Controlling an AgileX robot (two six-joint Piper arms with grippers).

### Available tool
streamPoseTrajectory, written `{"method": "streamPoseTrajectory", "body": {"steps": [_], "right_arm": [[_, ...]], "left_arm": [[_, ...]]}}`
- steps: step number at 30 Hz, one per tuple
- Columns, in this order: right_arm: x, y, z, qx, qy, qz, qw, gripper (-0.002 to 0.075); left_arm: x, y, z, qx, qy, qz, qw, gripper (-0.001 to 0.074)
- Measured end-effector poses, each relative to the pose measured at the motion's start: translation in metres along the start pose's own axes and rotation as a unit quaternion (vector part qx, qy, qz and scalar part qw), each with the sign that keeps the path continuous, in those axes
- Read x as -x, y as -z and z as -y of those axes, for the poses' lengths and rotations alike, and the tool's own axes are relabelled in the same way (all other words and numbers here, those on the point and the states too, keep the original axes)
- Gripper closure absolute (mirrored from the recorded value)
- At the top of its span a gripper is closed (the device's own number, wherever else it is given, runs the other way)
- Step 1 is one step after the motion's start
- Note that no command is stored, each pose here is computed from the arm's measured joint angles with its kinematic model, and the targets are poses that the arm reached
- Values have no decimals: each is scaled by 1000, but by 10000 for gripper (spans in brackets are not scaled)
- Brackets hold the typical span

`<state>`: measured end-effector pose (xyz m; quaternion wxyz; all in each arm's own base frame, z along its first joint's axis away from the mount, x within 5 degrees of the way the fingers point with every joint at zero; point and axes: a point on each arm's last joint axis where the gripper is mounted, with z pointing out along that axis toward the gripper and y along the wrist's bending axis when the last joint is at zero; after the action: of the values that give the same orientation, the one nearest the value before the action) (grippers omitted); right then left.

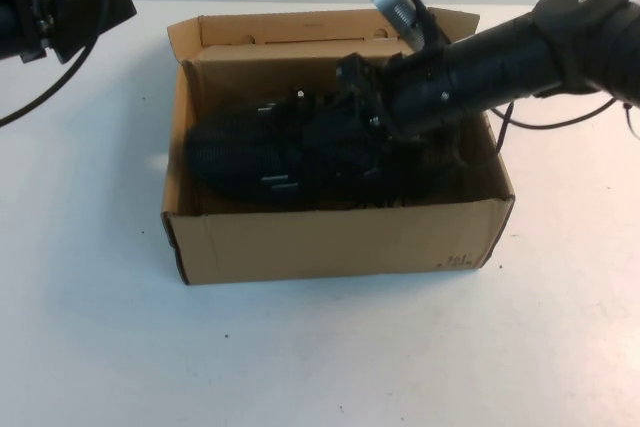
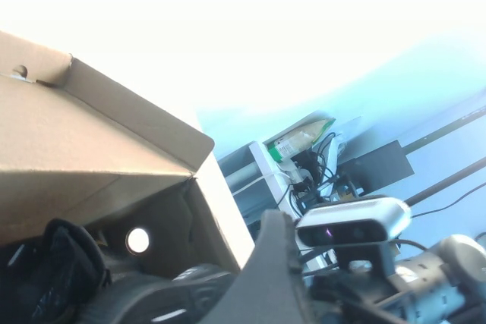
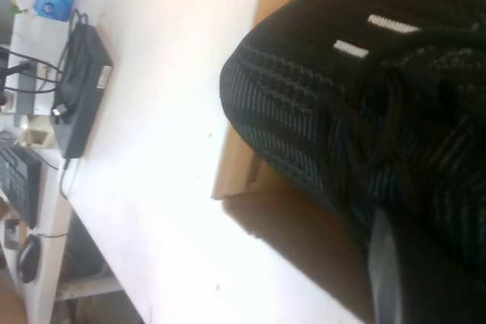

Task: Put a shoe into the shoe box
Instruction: Place the shoe in the shoe box

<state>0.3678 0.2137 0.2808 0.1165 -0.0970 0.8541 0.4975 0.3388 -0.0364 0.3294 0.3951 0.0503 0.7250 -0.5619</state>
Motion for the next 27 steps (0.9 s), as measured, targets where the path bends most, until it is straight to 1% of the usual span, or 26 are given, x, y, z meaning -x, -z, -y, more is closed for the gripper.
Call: {"method": "streamPoseTrajectory", "body": {"steps": [13, 20, 27], "right_arm": [[-4, -25, 18, -16, -20, -21, 999, 721], [-6, -34, 30, -31, -52, -34, 998, 721], [-7, -39, 33, -38, -61, -39, 997, 721]], "left_arm": [[0, 0, 0, -1, 0, 1, 1000, 175], [0, 0, 0, -1, 0, 1, 1000, 175], [0, 0, 0, -1, 0, 1, 1000, 175]]}}
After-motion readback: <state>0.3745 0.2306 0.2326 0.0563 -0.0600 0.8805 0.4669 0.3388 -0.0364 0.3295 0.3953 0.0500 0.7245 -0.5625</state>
